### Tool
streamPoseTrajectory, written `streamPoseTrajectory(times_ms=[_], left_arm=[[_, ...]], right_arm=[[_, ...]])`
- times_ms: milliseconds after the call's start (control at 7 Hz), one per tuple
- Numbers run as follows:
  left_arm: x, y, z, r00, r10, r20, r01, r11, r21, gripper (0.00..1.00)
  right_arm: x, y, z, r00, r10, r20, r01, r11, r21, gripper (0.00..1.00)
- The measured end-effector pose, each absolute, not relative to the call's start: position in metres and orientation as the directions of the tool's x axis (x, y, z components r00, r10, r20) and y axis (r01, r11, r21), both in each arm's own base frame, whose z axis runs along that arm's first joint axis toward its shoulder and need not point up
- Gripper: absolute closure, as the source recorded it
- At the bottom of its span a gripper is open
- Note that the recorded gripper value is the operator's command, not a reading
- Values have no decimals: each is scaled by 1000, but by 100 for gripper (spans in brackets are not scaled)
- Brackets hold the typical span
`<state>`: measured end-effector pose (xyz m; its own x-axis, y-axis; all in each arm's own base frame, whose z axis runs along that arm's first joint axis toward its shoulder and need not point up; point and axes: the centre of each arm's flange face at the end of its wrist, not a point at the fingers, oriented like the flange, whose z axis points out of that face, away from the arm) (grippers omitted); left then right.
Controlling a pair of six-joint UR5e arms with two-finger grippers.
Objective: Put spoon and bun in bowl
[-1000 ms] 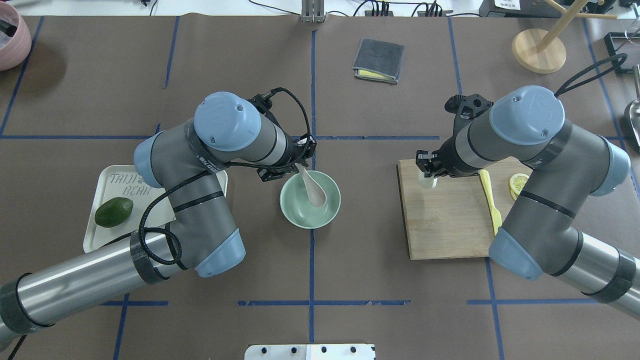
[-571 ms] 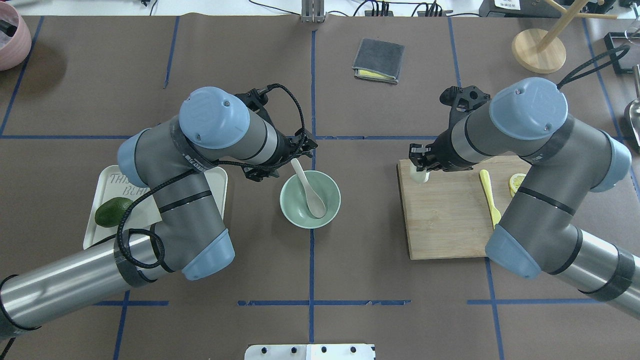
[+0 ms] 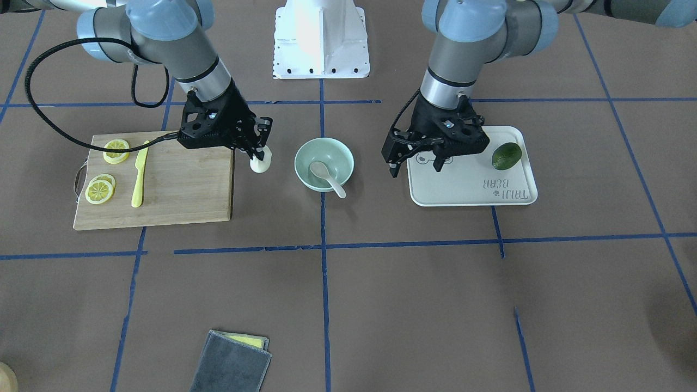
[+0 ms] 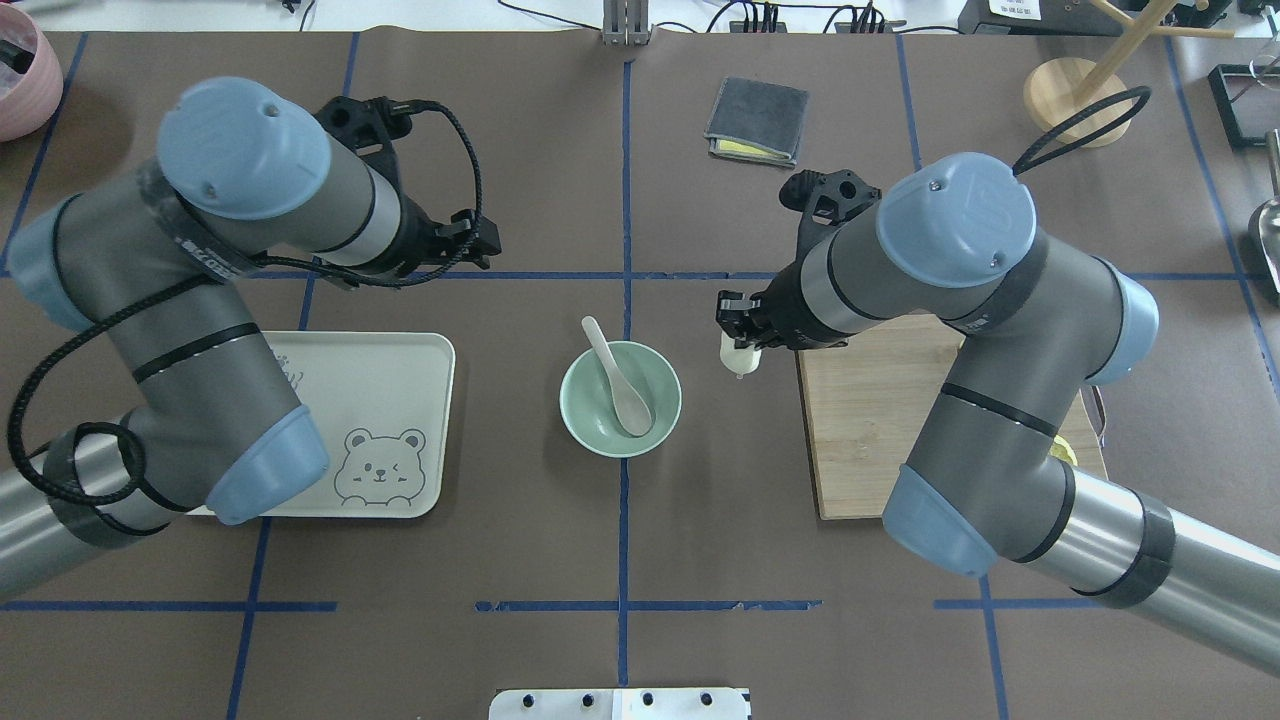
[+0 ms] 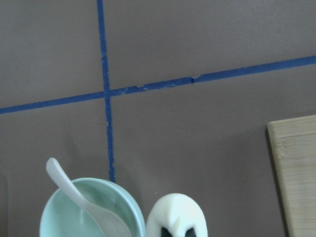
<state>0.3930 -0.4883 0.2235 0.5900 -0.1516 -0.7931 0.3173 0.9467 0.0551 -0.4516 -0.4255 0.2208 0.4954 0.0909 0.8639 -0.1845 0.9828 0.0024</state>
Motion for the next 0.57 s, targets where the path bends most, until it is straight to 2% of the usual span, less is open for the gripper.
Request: streamPoseTrajectory(times_ms=[286, 429, 571], left_arm=[[339, -512, 258, 670, -99, -735, 297, 944, 143, 0], [313, -520, 277, 707, -68, -704, 274, 944, 185, 0], [297, -523, 293, 734, -39, -678, 248, 945, 213, 0]], right_arm=[[-502, -409, 194, 491, 69, 868, -181, 983, 24, 100], [-525, -406, 183, 493, 68, 867, -187, 982, 30, 45], [-538, -405, 178, 497, 67, 865, -194, 980, 35, 0]])
